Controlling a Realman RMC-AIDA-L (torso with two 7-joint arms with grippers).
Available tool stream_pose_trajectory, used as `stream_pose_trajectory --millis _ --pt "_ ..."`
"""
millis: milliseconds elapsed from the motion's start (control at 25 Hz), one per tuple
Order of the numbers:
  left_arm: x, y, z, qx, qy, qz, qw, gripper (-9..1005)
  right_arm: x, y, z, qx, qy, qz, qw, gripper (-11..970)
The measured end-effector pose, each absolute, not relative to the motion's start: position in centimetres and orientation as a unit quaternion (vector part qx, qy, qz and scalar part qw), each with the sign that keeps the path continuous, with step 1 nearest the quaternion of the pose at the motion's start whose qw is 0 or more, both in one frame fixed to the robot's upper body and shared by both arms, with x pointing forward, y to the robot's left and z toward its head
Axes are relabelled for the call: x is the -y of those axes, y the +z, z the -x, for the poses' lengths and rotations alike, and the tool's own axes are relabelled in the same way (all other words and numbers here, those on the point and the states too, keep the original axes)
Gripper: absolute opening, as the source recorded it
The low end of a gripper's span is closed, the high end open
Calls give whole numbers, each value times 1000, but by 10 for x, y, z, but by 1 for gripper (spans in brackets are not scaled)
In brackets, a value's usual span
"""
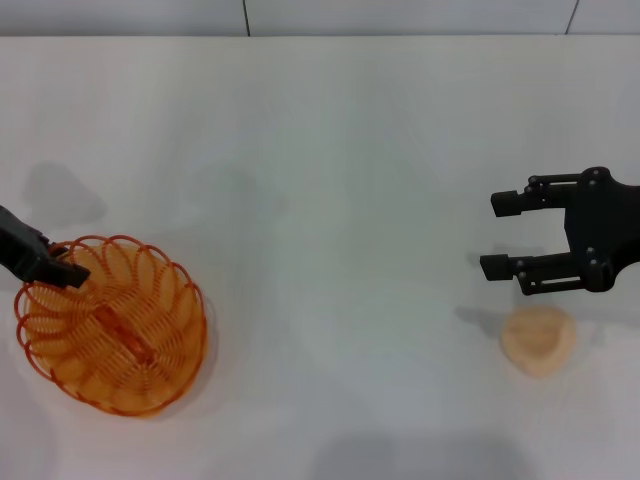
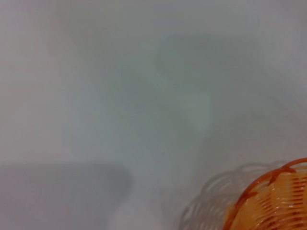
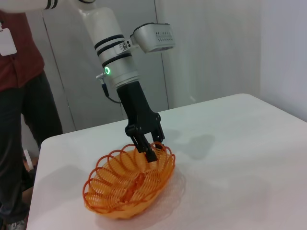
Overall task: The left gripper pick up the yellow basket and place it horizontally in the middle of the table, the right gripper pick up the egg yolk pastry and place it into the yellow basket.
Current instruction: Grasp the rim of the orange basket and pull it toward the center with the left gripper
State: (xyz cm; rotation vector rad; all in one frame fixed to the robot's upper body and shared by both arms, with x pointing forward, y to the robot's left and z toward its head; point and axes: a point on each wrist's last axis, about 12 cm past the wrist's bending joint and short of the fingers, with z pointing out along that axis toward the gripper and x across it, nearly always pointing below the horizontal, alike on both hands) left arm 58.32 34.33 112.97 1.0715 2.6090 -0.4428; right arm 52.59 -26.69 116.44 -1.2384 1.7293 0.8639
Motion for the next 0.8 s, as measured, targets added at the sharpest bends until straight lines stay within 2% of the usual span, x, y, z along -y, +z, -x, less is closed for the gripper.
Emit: stream_pose_trajectory --millis 280,800 --pt "-342 1128 -582 -904 -155 -372 141 409 267 1165 -526 -686 342 493 411 733" --pt "-342 1120 -583 -907 -153 -369 134 253 268 1166 -527 -687 341 491 414 733"
